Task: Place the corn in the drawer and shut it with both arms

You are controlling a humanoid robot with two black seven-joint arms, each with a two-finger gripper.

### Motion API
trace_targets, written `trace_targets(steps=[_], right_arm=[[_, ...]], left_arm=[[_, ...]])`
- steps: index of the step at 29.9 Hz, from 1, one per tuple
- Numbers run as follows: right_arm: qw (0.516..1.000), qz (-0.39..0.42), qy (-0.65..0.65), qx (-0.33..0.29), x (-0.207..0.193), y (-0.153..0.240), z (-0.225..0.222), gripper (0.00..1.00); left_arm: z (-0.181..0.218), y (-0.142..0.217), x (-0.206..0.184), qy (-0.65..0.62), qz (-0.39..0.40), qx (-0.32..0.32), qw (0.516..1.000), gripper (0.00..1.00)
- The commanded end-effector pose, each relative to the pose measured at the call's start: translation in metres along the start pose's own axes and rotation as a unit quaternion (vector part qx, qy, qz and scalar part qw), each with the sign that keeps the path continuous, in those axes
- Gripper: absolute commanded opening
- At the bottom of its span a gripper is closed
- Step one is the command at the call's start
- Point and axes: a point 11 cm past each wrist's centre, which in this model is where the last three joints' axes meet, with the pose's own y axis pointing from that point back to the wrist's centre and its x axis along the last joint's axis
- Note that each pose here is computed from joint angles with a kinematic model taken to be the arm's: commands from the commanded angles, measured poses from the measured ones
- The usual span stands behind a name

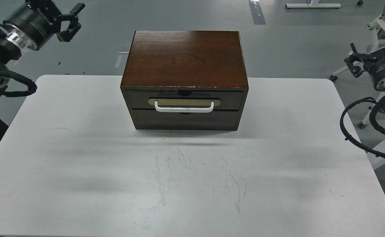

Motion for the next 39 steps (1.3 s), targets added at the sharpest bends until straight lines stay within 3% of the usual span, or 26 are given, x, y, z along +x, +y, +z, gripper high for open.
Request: trace_targets(steps=[1,9,20,24,39], right_arm=[[1.0,-0.005,0.004,-0.004,-0.003,-0.002,0.002,1.0],[1.0,-0.003,0.0,-0.011,-0.003,-0.001,0.007,1.0],[1.0,0.017,-0.018,-0.016,0.008,0.002,0.02,1.0],[0.998,0.019,-0.046,-0.038,0.007,0.008,0.055,1.0],[0.998,0.015,-0.059,-0.022,0.001,0.004,0.055,1.0]], left_arm=[[-0.015,0.024,0.038,0.032,0.062,-0.003,0.998,0.98],[-0.052,0.064,0.071,0.097,0.122,0.013,0.988,0.98],[-0.079,0.062,0.061,0.154,0.124,0.012,0.98,0.98],[-0.079,0.059,0.058,0.158,0.121,-0.004,0.98,0.98],[-0.084,0.063,0.059,0.166,0.124,-0.005,0.978,0.98]])
